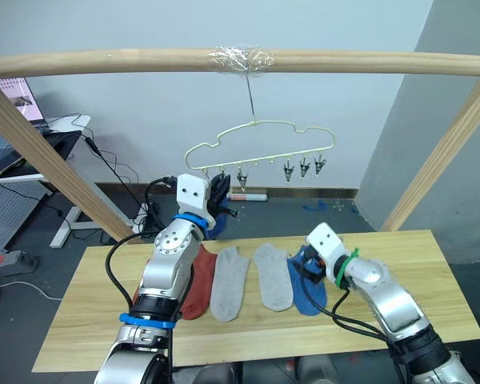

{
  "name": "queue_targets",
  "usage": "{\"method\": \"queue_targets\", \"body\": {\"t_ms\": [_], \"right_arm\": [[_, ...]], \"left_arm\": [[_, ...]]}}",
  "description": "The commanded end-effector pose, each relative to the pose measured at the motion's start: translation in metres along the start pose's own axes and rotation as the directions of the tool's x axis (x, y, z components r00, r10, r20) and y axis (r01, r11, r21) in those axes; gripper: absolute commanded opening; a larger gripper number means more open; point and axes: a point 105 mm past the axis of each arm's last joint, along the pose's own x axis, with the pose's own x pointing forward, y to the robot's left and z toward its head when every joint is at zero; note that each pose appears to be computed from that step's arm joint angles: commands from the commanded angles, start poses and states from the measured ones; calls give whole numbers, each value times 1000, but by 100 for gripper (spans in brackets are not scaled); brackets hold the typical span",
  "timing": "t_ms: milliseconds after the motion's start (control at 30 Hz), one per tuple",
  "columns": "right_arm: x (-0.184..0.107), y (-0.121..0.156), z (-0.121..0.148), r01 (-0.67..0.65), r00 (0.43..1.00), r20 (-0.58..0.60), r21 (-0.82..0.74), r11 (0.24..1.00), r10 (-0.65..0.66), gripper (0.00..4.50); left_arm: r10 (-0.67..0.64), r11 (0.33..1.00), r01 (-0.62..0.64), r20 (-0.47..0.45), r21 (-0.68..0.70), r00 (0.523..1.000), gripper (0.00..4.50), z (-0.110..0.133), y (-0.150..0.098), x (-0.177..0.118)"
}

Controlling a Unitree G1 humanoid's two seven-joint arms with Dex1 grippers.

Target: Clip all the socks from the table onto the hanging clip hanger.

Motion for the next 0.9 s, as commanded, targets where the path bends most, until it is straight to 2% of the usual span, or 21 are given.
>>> {"method": "queue_targets", "body": {"t_ms": [33,267,300,367,700,767,800,900], "right_arm": [[21,-6,-20,4,997,-71,-24,1000,-6,450],[40,-7,-46,-24,987,-159,-10,1000,22,450],[41,-6,-52,-29,985,-171,-8,1000,27,421],[42,-5,-61,-41,981,-191,-4,999,39,394],[30,-2,-80,-47,978,-201,31,998,52,59],[27,-4,-81,-38,980,-196,36,999,44,12],[25,-4,-81,-34,981,-189,38,999,40,3],[21,-7,-73,-17,989,-145,33,999,22,3]], "left_arm": [[-31,999,31,21,-11,999,12,10,-2,-6],[-33,999,33,2,-23,999,12,9,-6,-16],[-33,999,33,0,-23,999,12,9,-6,-17],[-32,999,31,-4,-24,999,12,9,-6,-19],[-27,999,26,-20,-29,999,12,9,-2,-23],[-32,999,31,-23,-35,999,12,8,-3,-23],[-36,999,35,-25,-39,999,12,8,-3,-23],[-47,995,43,-40,-87,998,12,5,-5,-23]]}}
